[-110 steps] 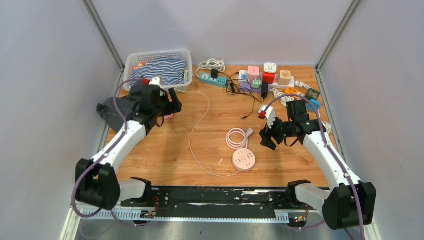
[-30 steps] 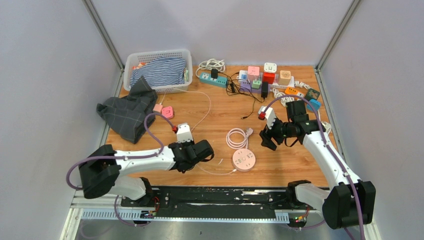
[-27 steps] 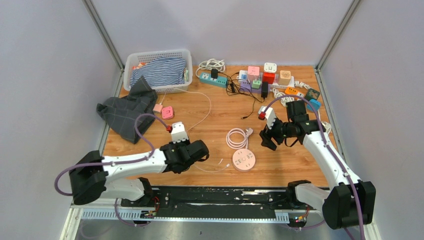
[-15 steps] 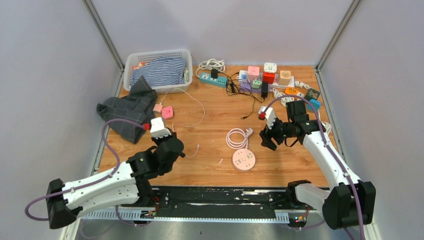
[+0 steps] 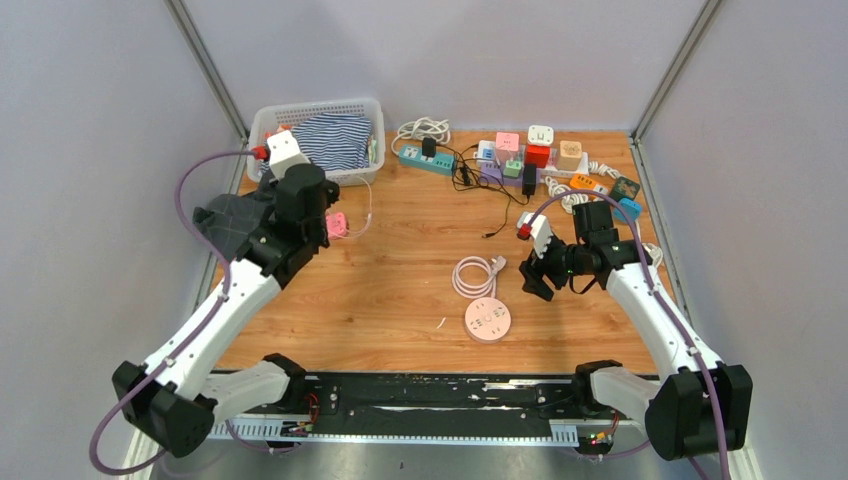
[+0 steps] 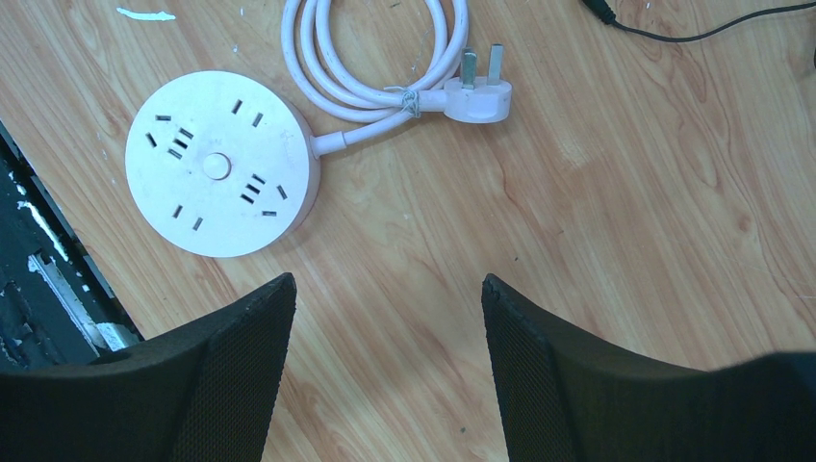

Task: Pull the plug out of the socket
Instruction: Place the plug at the center of the board.

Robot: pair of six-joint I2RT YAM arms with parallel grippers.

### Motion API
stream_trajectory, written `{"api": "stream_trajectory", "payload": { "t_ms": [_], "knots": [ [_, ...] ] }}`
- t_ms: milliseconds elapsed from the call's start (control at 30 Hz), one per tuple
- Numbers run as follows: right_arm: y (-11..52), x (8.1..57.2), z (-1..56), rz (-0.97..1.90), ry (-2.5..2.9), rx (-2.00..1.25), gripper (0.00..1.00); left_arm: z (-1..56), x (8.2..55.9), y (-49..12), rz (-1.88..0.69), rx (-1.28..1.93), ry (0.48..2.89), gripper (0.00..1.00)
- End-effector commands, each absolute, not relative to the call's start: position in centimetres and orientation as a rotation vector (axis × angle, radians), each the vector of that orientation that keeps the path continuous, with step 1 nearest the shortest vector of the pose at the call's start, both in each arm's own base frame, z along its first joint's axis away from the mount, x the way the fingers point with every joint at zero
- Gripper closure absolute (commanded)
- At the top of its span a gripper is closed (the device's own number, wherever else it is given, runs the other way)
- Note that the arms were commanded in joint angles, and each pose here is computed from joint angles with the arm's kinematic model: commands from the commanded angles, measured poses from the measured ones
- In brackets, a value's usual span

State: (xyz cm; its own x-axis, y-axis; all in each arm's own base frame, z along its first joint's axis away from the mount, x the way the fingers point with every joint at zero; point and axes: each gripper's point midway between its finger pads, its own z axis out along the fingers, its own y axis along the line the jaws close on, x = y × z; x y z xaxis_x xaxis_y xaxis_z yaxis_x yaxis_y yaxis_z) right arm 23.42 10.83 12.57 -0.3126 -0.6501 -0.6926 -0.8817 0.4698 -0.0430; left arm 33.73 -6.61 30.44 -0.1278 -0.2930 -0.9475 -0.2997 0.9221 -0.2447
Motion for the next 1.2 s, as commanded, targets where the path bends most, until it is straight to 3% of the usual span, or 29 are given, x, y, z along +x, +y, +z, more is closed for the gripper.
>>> {"api": "stream_trajectory", "payload": {
  "t_ms": [0,300,533,600,733,800,1167],
  "knots": [
    [11.0,22.6,12.3,0.474,2.072,-1.288,0.27,29.4,36.1,-4.9,0.147,-0.405,1.795,0.99],
    [10.9,22.6,11.9,0.479,2.084,-1.291,0.27,23.0,41.3,0.1,0.231,-0.518,1.982,0.98],
    [10.7,22.8,11.5,0.467,2.106,-1.289,0.27,18.0,43.4,-0.7,0.254,-0.447,2.145,0.94],
    [10.6,22.8,11.3,0.467,2.113,-1.290,0.27,16.9,43.6,-0.4,0.286,-0.437,2.178,0.79],
    [10.6,22.8,11.3,0.467,2.116,-1.291,0.27,15.8,43.7,0.6,0.318,-0.469,2.219,0.39],
    [10.6,22.8,11.3,0.466,2.118,-1.289,0.27,15.9,43.6,1.0,0.321,-0.496,2.214,0.27],
    [10.4,22.9,11.4,0.458,2.120,-1.279,0.27,22.8,41.5,-2.1,0.009,-0.411,2.057,0.20]
  ]
}}
